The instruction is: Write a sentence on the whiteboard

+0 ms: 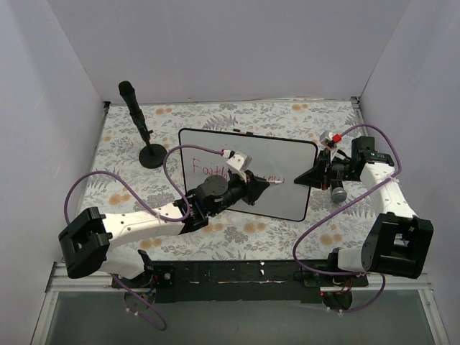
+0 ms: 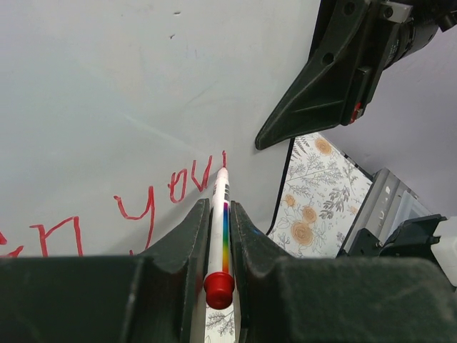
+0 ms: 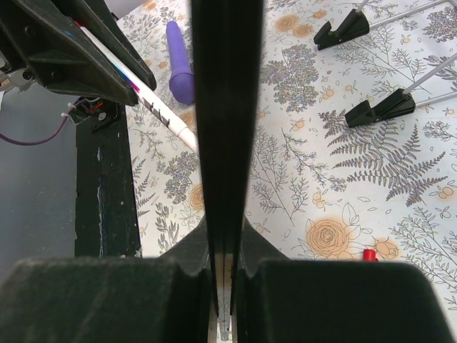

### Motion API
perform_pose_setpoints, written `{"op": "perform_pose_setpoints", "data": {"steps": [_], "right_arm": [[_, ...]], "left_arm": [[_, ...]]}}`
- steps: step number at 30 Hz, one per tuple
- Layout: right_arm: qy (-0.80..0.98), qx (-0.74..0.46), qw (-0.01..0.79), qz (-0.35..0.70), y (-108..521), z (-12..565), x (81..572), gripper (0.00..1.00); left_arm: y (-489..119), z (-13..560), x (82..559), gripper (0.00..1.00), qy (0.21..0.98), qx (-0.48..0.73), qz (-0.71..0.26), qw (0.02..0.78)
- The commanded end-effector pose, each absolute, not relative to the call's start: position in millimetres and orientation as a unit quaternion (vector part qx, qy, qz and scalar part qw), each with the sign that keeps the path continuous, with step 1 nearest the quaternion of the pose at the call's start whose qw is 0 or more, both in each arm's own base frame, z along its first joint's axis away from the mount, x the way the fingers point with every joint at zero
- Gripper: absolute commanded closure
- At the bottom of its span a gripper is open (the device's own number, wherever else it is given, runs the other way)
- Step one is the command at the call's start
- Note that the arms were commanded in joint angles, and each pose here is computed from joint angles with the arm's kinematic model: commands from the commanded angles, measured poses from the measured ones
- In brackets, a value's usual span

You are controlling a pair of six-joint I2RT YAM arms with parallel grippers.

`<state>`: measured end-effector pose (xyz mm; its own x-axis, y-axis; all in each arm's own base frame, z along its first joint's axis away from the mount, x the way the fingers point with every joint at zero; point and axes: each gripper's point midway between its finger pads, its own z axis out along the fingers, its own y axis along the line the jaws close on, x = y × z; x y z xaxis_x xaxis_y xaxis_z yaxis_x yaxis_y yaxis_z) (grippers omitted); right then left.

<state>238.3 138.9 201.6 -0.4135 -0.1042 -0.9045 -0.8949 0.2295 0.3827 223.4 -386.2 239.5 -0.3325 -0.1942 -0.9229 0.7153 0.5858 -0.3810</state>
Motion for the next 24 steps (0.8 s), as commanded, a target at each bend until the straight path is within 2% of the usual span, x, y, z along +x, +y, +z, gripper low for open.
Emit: {"op": "perform_pose_setpoints", "data": {"steps": [1, 10, 24], "right_arm": [[0.671, -0.395, 0.413, 0.472, 137.2, 202.9, 243.2, 0.99], [0.672, -0.394, 0.412, 0.472, 137.1, 202.3, 243.2, 0.99], [0.673, -0.394, 0.411, 0.472, 137.0, 201.8, 243.3, 0.99]], "left_arm": [[-382.8, 233.6, 229.3, 1.00, 0.718, 0.186, -0.390, 0.545], [-381.4, 227.9, 226.7, 1.00, 0.724, 0.185, -0.392, 0.537], [-382.8, 264.1, 243.2, 1.00, 0.693, 0.161, -0.404, 0.575]]}}
